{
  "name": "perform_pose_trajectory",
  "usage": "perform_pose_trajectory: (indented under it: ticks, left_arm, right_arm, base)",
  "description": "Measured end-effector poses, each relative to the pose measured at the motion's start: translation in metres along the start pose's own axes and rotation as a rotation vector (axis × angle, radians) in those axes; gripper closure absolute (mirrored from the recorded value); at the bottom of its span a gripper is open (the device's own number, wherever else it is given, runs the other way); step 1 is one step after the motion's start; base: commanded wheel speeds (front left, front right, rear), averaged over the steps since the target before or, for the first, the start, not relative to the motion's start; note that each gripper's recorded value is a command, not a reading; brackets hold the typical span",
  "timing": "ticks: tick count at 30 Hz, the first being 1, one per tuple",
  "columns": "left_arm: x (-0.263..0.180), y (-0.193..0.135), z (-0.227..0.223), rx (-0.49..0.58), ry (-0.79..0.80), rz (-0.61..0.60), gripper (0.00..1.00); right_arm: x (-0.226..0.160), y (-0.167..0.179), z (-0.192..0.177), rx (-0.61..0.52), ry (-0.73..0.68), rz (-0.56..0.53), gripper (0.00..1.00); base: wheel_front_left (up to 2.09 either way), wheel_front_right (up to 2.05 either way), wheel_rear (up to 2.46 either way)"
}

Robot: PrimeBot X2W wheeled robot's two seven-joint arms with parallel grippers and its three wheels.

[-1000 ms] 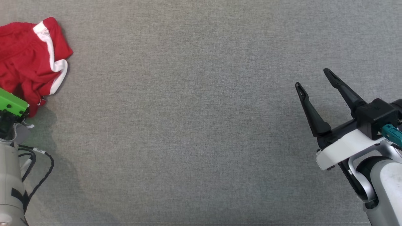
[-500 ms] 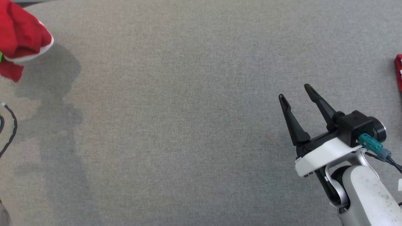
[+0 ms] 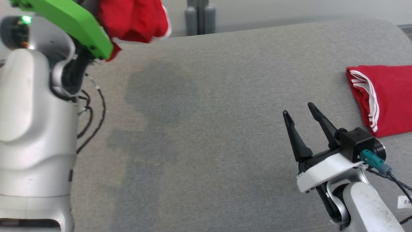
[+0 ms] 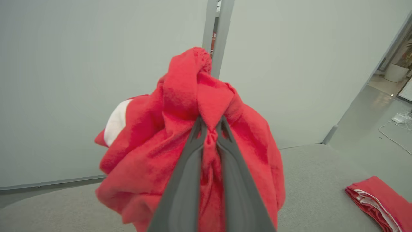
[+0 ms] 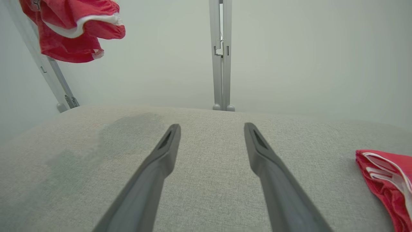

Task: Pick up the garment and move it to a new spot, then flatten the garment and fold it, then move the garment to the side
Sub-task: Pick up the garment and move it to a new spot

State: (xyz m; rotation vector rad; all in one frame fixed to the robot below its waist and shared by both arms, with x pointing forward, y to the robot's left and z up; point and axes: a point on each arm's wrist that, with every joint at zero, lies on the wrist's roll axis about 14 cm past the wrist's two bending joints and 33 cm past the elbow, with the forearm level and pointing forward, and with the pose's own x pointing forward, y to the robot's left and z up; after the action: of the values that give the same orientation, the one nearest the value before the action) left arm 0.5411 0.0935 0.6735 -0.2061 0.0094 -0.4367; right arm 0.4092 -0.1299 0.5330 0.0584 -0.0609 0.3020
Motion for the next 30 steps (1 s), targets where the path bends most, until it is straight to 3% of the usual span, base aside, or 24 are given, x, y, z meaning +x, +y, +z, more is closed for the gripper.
perform_pose_trajectory:
  ticks: [3, 9, 15, 16, 17, 18, 22, 24, 30]
  left_arm:
    - [0.013, -0.050, -0.026, 0.051, 0.054, -0.113, 1.00]
    - [0.026, -0.139, -0.075, -0.011, 0.129, -0.319, 1.00]
    - [0.020, -0.176, -0.164, -0.077, 0.334, -0.398, 1.00]
    - [0.017, -0.176, -0.182, -0.055, 0.376, -0.398, 0.79]
    - [0.013, -0.175, -0.200, -0.040, 0.419, -0.393, 0.16]
    - [0.009, -0.173, -0.214, -0.038, 0.451, -0.388, 0.00]
    - [-0.005, -0.167, -0.252, -0.041, 0.511, -0.369, 0.00]
    - [-0.007, -0.165, -0.252, -0.027, 0.472, -0.367, 0.00]
    - [-0.017, -0.135, -0.232, -0.116, 0.287, -0.278, 0.00]
  right_arm:
    - [-0.013, -0.016, 0.006, -0.011, -0.011, -0.056, 0.00]
    - [-0.037, -0.036, 0.011, -0.027, -0.012, -0.135, 0.00]
    - [-0.054, -0.054, 0.015, -0.037, -0.021, -0.209, 0.00]
    - [-0.057, -0.058, 0.014, -0.038, -0.017, -0.223, 0.00]
    - [-0.061, -0.062, 0.013, -0.040, -0.012, -0.238, 0.00]
    - [-0.063, -0.065, 0.012, -0.042, -0.008, -0.248, 0.00]
    - [-0.072, -0.077, 0.009, -0.049, 0.007, -0.287, 0.00]
    - [-0.072, -0.080, 0.009, -0.052, 0.006, -0.294, 0.00]
    - [-0.064, -0.076, 0.004, -0.049, 0.018, -0.269, 0.00]
  base:
    - [0.00, 0.00, 0.00]
    - [0.00, 0.00, 0.00]
    - [0.00, 0.00, 0.00]
    - [0.00, 0.00, 0.00]
    - [0.00, 0.00, 0.00]
    - [0.00, 0.00, 0.00]
    - [0.00, 0.00, 0.00]
    - [0.00, 0.00, 0.00]
    - [0.00, 0.00, 0.00]
